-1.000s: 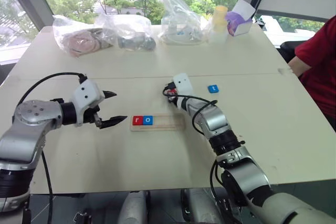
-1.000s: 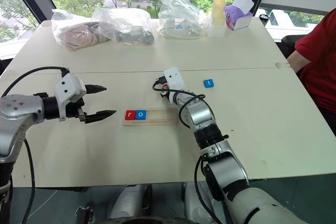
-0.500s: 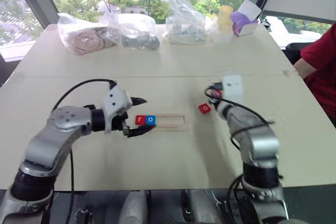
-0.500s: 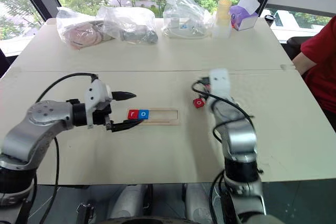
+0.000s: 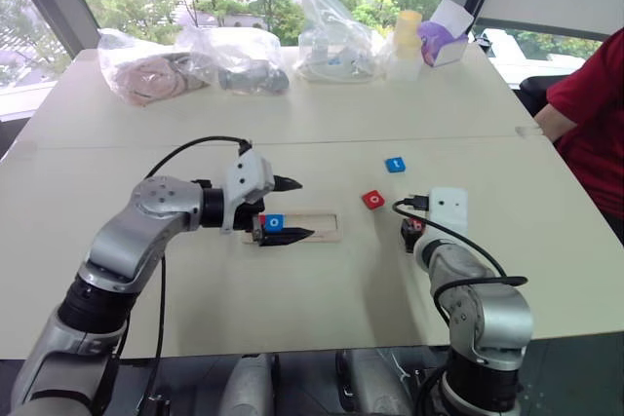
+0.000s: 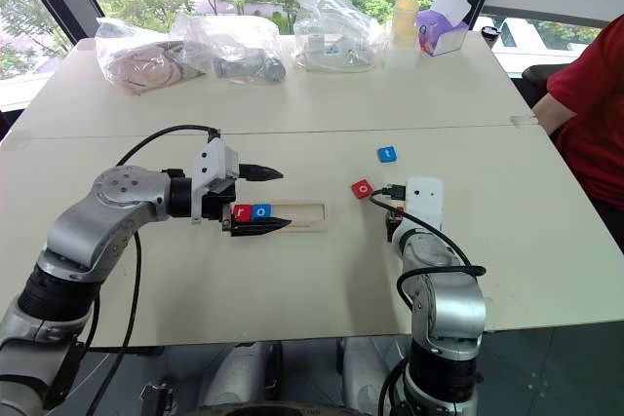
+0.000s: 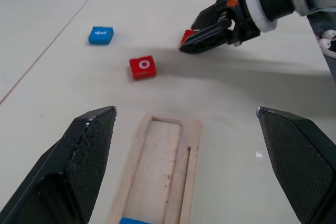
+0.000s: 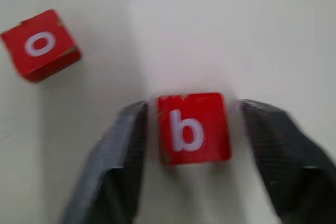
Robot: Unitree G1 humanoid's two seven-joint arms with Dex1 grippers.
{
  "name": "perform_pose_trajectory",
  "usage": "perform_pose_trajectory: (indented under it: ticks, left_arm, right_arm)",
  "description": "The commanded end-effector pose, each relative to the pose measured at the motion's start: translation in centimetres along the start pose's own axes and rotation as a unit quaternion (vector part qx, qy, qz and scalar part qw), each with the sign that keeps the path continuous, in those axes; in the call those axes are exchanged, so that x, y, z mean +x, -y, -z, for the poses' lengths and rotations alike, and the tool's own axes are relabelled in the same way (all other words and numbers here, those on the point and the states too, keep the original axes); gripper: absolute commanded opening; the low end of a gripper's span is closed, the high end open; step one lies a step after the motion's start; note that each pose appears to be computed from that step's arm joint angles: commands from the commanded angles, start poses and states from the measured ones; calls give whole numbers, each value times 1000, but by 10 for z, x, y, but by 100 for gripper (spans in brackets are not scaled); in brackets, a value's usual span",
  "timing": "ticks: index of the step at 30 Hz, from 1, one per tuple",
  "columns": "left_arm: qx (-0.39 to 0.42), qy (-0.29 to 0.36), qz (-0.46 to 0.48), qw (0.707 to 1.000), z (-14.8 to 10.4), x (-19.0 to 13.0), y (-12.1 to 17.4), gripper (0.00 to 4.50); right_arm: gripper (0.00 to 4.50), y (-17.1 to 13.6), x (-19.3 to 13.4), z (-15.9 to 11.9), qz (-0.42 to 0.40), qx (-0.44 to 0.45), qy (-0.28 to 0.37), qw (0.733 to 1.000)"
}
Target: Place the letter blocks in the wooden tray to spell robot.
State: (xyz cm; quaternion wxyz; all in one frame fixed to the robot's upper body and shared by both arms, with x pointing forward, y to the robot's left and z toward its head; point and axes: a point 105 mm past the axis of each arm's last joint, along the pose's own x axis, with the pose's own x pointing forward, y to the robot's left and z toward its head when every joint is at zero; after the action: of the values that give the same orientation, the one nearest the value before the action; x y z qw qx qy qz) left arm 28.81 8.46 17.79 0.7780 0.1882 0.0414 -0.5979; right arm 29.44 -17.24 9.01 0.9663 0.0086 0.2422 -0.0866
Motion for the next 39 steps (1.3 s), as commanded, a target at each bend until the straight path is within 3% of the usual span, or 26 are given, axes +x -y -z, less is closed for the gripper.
perform_pose_trajectory:
  ticks: [1, 4, 6, 9, 10, 11, 13, 17, 23, 33, 36, 39]
  left_arm:
    - [17, 8, 5, 1000, -10, -3, 2, 450]
    - [11, 7, -2, 1000, -9, -10, -3, 450]
    - [0, 6, 1, 1000, -9, -19, -6, 450]
    - [-14, -7, 31, 999, -5, -29, -1, 450]
    - [-13, -9, 40, 999, -5, -31, 1, 450]
    - [-8, -12, 47, 999, -5, -32, 3, 450]
    - [11, -32, 74, 997, -3, -32, 9, 450]
    - [31, -37, 92, 995, -8, -29, 12, 450]
    - [24, -41, 77, 996, -8, -36, 12, 450]
    - [3, -74, 53, 996, 5, -49, 21, 450]
    - [4, -98, 57, 994, 15, -52, 24, 450]
    - [6, -97, 41, 994, 13, -56, 18, 450]
  right_arm:
    - [449, 2, -3, -7, -6, -1, 12, 1000]
    - [449, 7, -11, -35, -21, -9, 75, 997]
    - [449, 9, -17, -62, -81, -52, 128, 987]
    - [449, 13, -18, -75, -186, -147, 148, 960]
    - [449, 8, -27, -77, -255, -191, 168, 933]
    - [449, 5, -36, -76, -317, -228, 178, 903]
    - [449, 22, -33, -70, -365, -301, 160, 866]
    - [449, 51, -13, -59, -391, -368, 115, 836]
    - [449, 63, 4, -34, -448, -390, 62, 802]
    - [449, 50, 28, -28, -474, -436, 62, 763]
    - [357, 48, 29, -23, -494, -442, 46, 747]
    - [205, 50, 30, -20, -502, -441, 31, 743]
